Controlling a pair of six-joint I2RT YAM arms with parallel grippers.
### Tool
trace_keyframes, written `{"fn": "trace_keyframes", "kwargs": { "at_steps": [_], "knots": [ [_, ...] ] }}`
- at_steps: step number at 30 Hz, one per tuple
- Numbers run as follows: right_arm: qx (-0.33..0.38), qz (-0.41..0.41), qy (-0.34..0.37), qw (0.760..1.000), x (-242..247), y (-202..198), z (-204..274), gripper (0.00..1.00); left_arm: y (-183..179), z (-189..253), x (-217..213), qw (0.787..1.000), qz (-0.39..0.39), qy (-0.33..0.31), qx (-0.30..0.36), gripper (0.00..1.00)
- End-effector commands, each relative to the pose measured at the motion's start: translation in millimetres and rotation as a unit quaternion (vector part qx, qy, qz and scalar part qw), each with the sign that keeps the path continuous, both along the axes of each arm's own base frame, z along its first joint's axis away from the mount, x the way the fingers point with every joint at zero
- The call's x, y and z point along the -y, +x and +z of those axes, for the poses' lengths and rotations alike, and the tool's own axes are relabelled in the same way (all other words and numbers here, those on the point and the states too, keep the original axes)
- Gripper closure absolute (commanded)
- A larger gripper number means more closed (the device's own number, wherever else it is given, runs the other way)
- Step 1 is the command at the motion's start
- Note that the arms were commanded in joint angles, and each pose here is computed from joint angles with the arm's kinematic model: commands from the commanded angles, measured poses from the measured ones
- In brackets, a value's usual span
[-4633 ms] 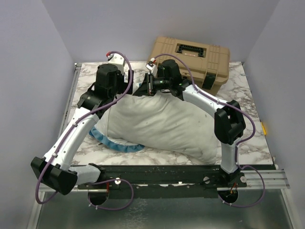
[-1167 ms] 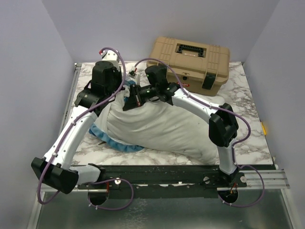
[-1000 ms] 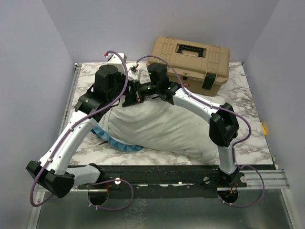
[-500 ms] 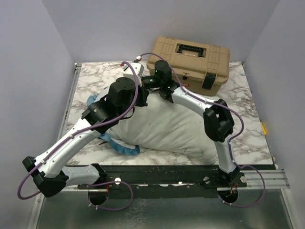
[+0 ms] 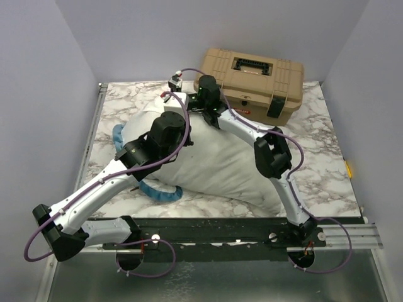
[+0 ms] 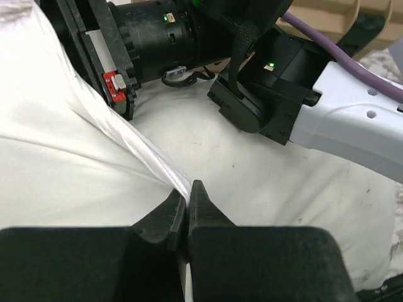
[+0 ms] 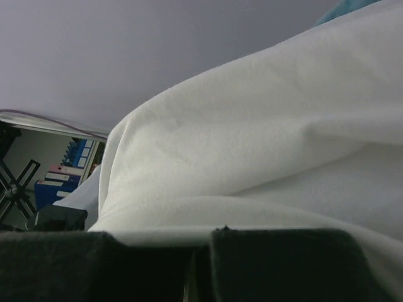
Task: Put the pillow into the pillowcase
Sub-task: Stuff the pillow into the pillowcase.
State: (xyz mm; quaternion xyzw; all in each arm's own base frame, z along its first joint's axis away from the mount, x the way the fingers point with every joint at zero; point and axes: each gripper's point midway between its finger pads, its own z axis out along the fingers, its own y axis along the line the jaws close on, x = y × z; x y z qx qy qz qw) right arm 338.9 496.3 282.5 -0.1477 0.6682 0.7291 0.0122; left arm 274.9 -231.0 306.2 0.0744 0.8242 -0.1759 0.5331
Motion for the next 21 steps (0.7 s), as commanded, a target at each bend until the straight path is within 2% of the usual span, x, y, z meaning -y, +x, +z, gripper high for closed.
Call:
{"fn": "trace_keyframes", "kwargs": {
  "at_steps": [1, 4, 7, 10, 12, 14, 16, 18, 21],
  "knots": [
    [0.027, -0.132, 0.036, 0.99, 2, 66, 55, 0.83, -26, 33, 41, 0.993, -0.095, -0.064, 0.026, 1.0],
    [0.062, -0.169, 0.029, 0.983, 16, 83, 75, 0.81, -21, 41, 45, 0.992, -0.096, -0.07, 0.048, 1.0],
    [0.09, -0.223, 0.004, 0.971, 34, 100, 79, 0.75, -19, 43, 55, 0.988, -0.111, -0.087, 0.062, 1.0],
    [0.1, -0.261, -0.034, 0.96, 44, 113, 66, 0.6, -20, 34, 65, 0.985, -0.127, -0.099, 0.063, 1.0],
    [0.097, -0.254, -0.078, 0.959, 44, 118, 41, 0.5, -19, 27, 66, 0.985, -0.125, -0.103, 0.063, 1.0],
    [0.097, -0.235, -0.136, 0.958, 48, 117, 6, 0.37, -15, 12, 58, 0.988, -0.102, -0.095, 0.061, 1.0],
    [0.115, -0.238, -0.191, 0.945, 63, 115, -21, 0.23, -8, -2, 42, 0.993, -0.053, -0.087, 0.059, 1.0],
    [0.141, -0.25, -0.227, 0.931, 85, 110, -29, 0.15, -2, -14, 23, 0.994, 0.003, -0.087, 0.058, 1.0],
    [0.199, -0.263, -0.276, 0.903, 124, 98, -17, 0.08, 4, -22, 2, 0.992, 0.059, -0.092, 0.066, 1.0]
  ]
}}
